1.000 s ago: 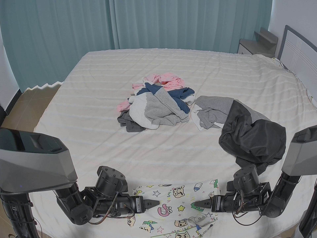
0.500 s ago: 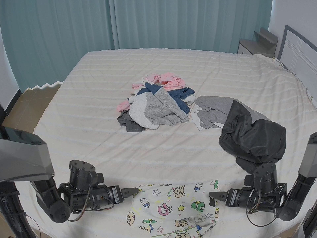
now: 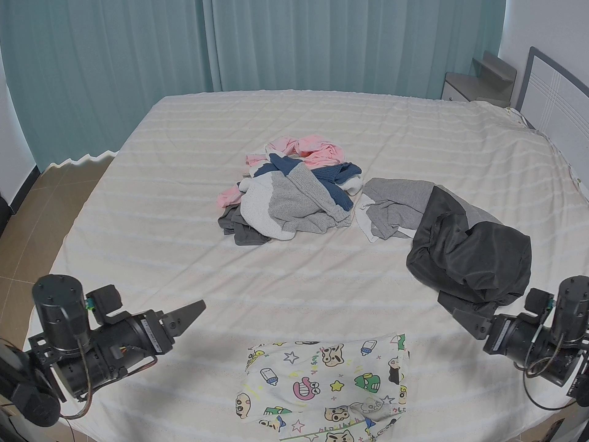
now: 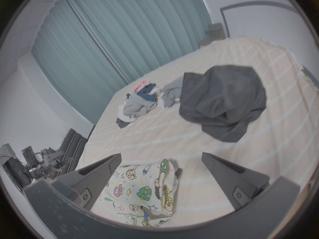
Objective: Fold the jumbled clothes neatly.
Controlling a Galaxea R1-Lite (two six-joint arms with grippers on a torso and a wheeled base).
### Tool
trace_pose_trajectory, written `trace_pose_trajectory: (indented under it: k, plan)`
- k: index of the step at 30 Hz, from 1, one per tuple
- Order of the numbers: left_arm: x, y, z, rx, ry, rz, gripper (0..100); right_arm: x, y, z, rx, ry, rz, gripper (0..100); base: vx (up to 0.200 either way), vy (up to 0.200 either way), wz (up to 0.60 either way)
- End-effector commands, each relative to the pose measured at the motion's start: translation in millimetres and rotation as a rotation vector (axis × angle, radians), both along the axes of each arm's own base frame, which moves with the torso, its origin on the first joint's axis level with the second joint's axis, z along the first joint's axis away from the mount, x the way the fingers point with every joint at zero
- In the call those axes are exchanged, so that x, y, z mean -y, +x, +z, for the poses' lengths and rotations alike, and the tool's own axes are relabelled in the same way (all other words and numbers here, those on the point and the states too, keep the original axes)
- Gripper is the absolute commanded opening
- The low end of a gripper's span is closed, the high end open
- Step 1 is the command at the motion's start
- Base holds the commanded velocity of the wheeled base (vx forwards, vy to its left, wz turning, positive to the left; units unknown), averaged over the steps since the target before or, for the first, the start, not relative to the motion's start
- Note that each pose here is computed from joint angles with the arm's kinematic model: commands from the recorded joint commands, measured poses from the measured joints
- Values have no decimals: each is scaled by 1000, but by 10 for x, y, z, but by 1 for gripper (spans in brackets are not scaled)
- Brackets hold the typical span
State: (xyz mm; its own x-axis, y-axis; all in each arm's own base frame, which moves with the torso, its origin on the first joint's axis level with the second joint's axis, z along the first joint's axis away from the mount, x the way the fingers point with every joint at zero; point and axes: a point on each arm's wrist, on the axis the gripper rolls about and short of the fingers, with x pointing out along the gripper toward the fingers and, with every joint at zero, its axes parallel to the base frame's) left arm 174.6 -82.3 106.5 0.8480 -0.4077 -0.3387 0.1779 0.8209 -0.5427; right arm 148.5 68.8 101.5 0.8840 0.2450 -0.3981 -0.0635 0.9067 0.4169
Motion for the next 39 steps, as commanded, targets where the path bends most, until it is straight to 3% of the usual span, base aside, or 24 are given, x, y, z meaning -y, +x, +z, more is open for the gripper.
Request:
trace_pose_trajectory:
  k: [1, 3, 4, 6, 7, 11, 13, 14, 15, 17, 20, 27, 30, 31, 32, 35, 39]
  plan:
    - [-345, -946, 441, 235, 30, 189, 100, 510, -883, 546, 237, -76, -184, 100, 0, 0, 0]
    - [-443, -1073, 458, 261, 23, 205, 100, 583, -1000, 570, 217, -93, -235, 100, 0, 0, 0]
    - [-545, -1188, 436, 272, 62, 240, 100, 646, -1103, 546, 191, -108, -292, 100, 0, 0, 0]
    - [-545, -1188, 436, 272, 62, 240, 100, 646, -1103, 546, 191, -108, -292, 100, 0, 0, 0]
    - [-777, -1456, 320, 292, 185, 358, 100, 739, -1335, 444, 189, -122, -391, 100, 0, 0, 0]
    - [-926, -1710, 278, 355, 265, 531, 100, 774, -1517, 402, 244, -114, -492, 100, 0, 0, 0]
    - [-926, -1710, 278, 355, 265, 531, 100, 774, -1517, 402, 244, -114, -492, 100, 0, 0, 0]
    - [-957, -1849, 241, 400, 342, 657, 100, 772, -1627, 375, 300, -125, -548, 100, 0, 0, 0]
    - [-962, -1939, 203, 429, 368, 727, 100, 762, -1706, 327, 347, -136, -545, 100, 0, 0, 0]
    - [-961, -2018, 158, 457, 377, 775, 100, 737, -1799, 253, 404, -175, -522, 100, 0, 0, 0]
    - [-962, -2026, 155, 462, 344, 792, 100, 724, -1818, 182, 399, -249, -510, 100, 0, 0, 0]
    - [-952, -1922, -215, 343, 381, 771, 100, 723, -1686, -179, 319, -313, -442, 100, 0, 0, 0]
    - [-952, -1919, -228, 334, 384, 769, 100, 721, -1672, -219, 319, -317, -431, 100, 0, 0, 0]
    - [-952, -1921, -230, 333, 396, 774, 100, 704, -1650, -195, 391, -317, -350, 100, 0, 0, 0]
    - [-950, -1924, -232, 328, 421, 787, 100, 699, -1650, -202, 390, -341, -319, 100, 0, 0, 0]
    - [-930, -1964, -241, 327, 504, 885, 100, 696, -1649, -203, 394, -414, -286, 100, 0, 0, 0]
    - [-933, -1993, -251, 362, 523, 869, 100, 693, -1649, -203, 398, -467, -261, 100, 0, 0, 0]
